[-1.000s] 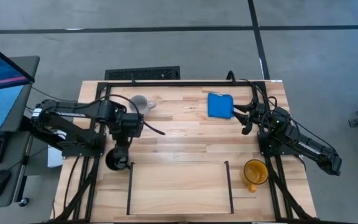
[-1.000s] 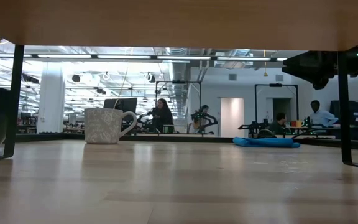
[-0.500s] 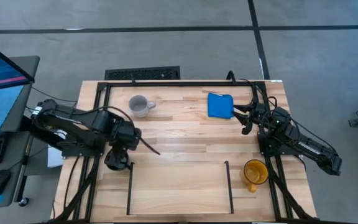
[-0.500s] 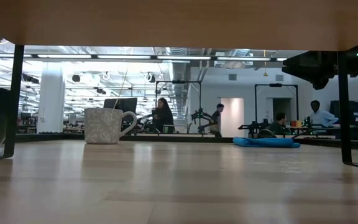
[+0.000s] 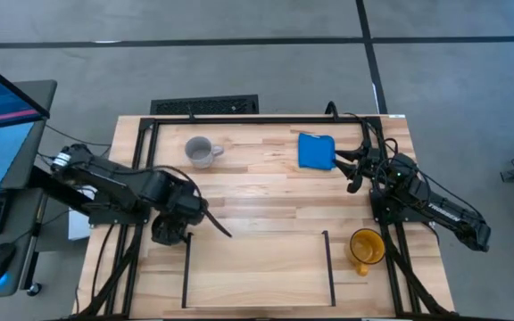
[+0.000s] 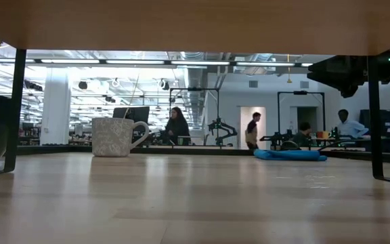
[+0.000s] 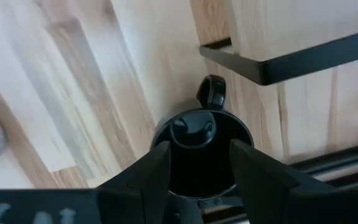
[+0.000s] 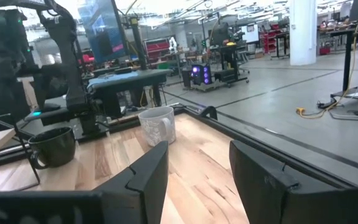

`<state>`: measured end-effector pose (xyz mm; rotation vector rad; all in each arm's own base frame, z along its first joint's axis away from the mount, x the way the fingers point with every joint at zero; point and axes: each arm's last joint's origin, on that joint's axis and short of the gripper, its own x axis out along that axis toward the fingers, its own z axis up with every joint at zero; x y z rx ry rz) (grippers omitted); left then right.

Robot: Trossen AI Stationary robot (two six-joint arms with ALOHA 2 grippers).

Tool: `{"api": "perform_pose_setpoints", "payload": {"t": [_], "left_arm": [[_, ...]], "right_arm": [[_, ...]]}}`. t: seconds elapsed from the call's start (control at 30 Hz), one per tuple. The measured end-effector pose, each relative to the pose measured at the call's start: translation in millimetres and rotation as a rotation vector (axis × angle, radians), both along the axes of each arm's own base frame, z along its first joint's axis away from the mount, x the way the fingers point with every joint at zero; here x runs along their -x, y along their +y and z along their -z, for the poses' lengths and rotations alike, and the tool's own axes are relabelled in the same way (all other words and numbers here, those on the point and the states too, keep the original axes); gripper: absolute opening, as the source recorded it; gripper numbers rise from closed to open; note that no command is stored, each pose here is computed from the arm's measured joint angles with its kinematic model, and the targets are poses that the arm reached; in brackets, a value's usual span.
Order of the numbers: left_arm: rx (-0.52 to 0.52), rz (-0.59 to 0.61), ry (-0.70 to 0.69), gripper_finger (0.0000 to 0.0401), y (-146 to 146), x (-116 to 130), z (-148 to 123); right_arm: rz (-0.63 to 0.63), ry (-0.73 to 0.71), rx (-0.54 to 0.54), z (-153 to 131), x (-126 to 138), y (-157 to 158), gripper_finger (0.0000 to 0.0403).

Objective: Stack small to large cups/mugs on shelf
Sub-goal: Put the black mug on the shelf

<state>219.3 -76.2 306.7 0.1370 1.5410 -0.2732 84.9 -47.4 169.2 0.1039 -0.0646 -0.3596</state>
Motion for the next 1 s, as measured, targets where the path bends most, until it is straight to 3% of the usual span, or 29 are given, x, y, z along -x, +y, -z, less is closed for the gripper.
{"api": "perform_pose_setpoints", "payload": {"t": [0.27,0.57,0.8,1.0], "left_arm": [[-0.018,0.021,0.082,0.0157,-13.7,-14.4,20.1],[-0.052,-0.105,0.019,0.0157,-13.7,-19.5,19.8],[-0.095,-0.205,0.030,0.0157,-2.1,9.6,26.6],[-0.013,-0.468,-0.089,0.0157,8.1,36.7,35.9]], "right_arm": [[0.000,0.000,0.000,-0.1,0.0,0.0,0.0192],[0.000,0.000,0.000,0.0,0.0,0.0,0.0193],[0.000,0.000,0.000,-0.1,0.0,0.0,0.0192],[0.000,0.000,0.000,-0.1,0.0,0.0,0.0191]]}}
